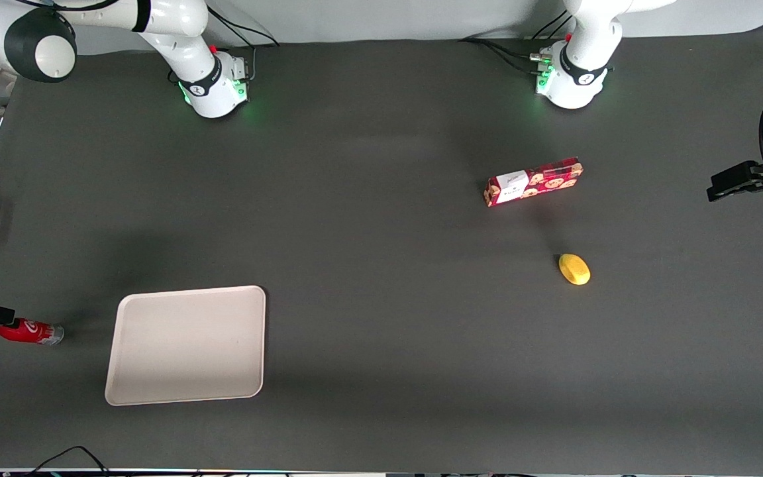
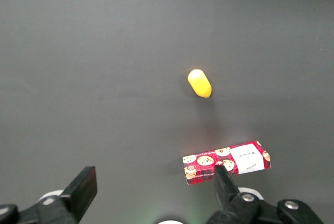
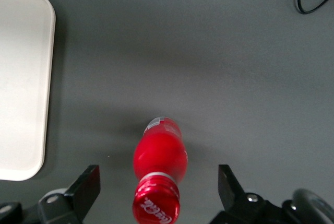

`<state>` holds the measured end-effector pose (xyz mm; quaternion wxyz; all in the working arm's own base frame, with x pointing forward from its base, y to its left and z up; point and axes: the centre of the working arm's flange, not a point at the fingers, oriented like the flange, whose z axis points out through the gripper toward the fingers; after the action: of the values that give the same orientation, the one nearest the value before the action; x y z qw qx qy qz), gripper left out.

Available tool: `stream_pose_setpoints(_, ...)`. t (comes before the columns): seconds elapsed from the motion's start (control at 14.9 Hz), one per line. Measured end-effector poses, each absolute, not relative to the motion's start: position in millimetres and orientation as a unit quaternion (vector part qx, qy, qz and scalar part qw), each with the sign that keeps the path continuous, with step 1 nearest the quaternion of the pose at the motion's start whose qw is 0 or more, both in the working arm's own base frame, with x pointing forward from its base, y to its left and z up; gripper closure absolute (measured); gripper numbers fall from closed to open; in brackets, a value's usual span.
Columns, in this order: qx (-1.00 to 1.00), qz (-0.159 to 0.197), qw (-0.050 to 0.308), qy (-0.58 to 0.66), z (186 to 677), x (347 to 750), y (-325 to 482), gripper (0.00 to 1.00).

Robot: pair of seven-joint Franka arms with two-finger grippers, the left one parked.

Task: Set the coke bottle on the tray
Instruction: 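Lower the right gripper and close it around the bottle's neck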

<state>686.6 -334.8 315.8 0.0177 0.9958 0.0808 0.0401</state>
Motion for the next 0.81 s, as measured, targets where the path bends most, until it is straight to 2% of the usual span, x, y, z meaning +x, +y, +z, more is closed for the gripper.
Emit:
stream_pose_setpoints(0.13,0.996,0.039,0.017,0.08,314.5,686.1,-335.7,0.02)
stream_pose_setpoints(0.2,0.996,0.039,0.017,0.08,314.0,686.1,-335.8,0.07)
stream_pose_setpoints(0.47,0.996,0.039,0.017,0.081,313.4,686.1,-335.6,0.48)
stream_pose_setpoints(0.54,0.996,0.039,0.016,0.081,313.5,686.3,-335.3,0.6)
stream_pose_setpoints(0.6,0.996,0.041,0.016,0.081,314.7,687.1,-334.8,0.66)
stream_pose_setpoints(0.81,0.996,0.041,0.016,0.081,314.6,687.4,-334.5,0.66)
